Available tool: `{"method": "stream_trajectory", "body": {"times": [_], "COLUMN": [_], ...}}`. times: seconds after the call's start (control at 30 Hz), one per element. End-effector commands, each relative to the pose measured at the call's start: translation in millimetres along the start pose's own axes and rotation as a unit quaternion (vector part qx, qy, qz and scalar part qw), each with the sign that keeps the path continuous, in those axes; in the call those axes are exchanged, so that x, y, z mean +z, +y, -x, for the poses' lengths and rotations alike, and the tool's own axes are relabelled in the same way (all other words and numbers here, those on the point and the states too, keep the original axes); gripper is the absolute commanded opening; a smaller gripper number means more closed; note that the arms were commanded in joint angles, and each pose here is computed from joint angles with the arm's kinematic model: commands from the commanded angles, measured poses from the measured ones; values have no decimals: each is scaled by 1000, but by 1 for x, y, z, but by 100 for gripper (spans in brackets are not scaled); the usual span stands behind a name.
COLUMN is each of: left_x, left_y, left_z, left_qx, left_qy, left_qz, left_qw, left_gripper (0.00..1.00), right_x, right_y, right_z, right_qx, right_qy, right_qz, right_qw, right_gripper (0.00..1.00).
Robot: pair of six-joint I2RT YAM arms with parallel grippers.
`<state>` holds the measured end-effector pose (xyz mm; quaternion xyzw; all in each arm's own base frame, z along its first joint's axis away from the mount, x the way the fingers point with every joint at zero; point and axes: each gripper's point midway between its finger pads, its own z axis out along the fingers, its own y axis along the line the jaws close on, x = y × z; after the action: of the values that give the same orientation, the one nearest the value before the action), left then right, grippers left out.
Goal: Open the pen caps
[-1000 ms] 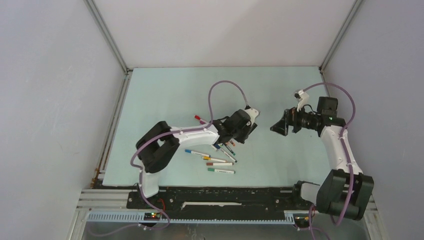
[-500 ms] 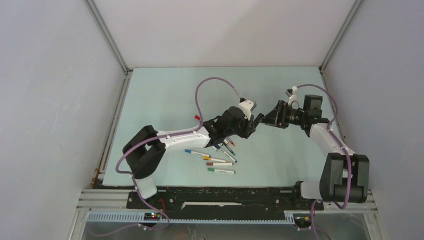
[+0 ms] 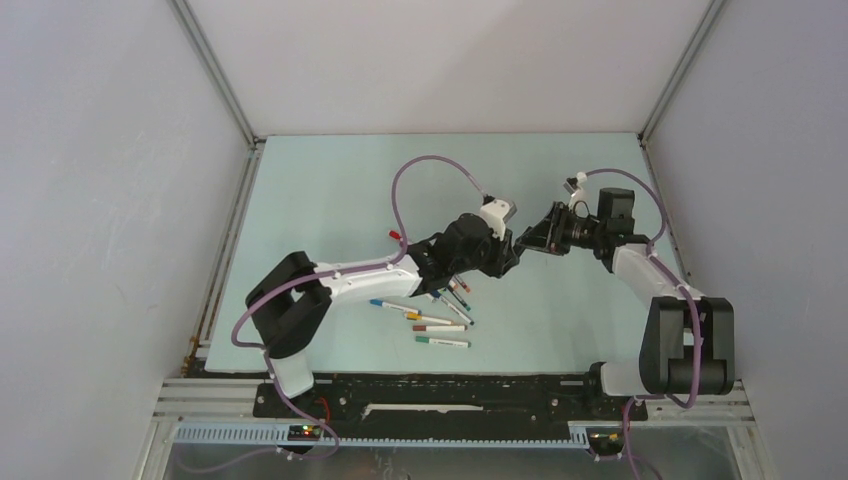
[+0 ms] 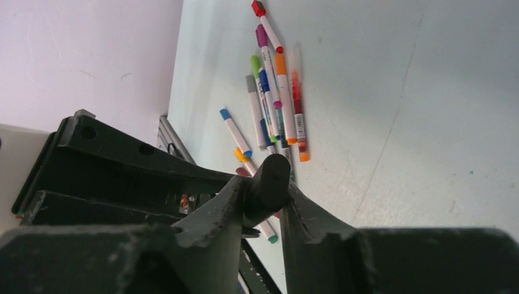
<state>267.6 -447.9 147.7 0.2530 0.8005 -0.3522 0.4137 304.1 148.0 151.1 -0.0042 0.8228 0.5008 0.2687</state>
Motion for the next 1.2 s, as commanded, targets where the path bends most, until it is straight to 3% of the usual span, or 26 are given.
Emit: {"method": "stream_trajectory", "body": {"times": [0.0,0.1,0.23,0.33,0.53,0.77,1.17], "left_x": [-6,-10,-27,-48,-85,-90,-64], "left_y": [-18,-19,-23,-24,-28,-48,-63], "left_z": [22,25,29,39,47,44,20], "left_qx": [-5,-10,-31,-80,-169,-170,-172], "left_qy": [-34,-42,-66,-95,-131,-125,-73], "left_qz": [-25,-28,-65,-134,-297,-372,-371], "left_qw": [999,999,995,983,931,904,910], "left_gripper": [9,17,60,80,93,93,73], "right_x": [6,4,-1,-13,-31,-29,-30], "right_y": [9,12,22,42,75,86,87], "right_z": [1,5,8,3,-14,-21,-8], "right_qx": [-21,-34,-67,-114,-168,-189,-162], "right_qy": [0,-7,-11,10,54,65,58], "right_qz": [17,15,33,103,237,255,245], "right_qw": [1000,999,997,988,955,946,954], "right_gripper": [22,9,1,0,0,0,0]}}
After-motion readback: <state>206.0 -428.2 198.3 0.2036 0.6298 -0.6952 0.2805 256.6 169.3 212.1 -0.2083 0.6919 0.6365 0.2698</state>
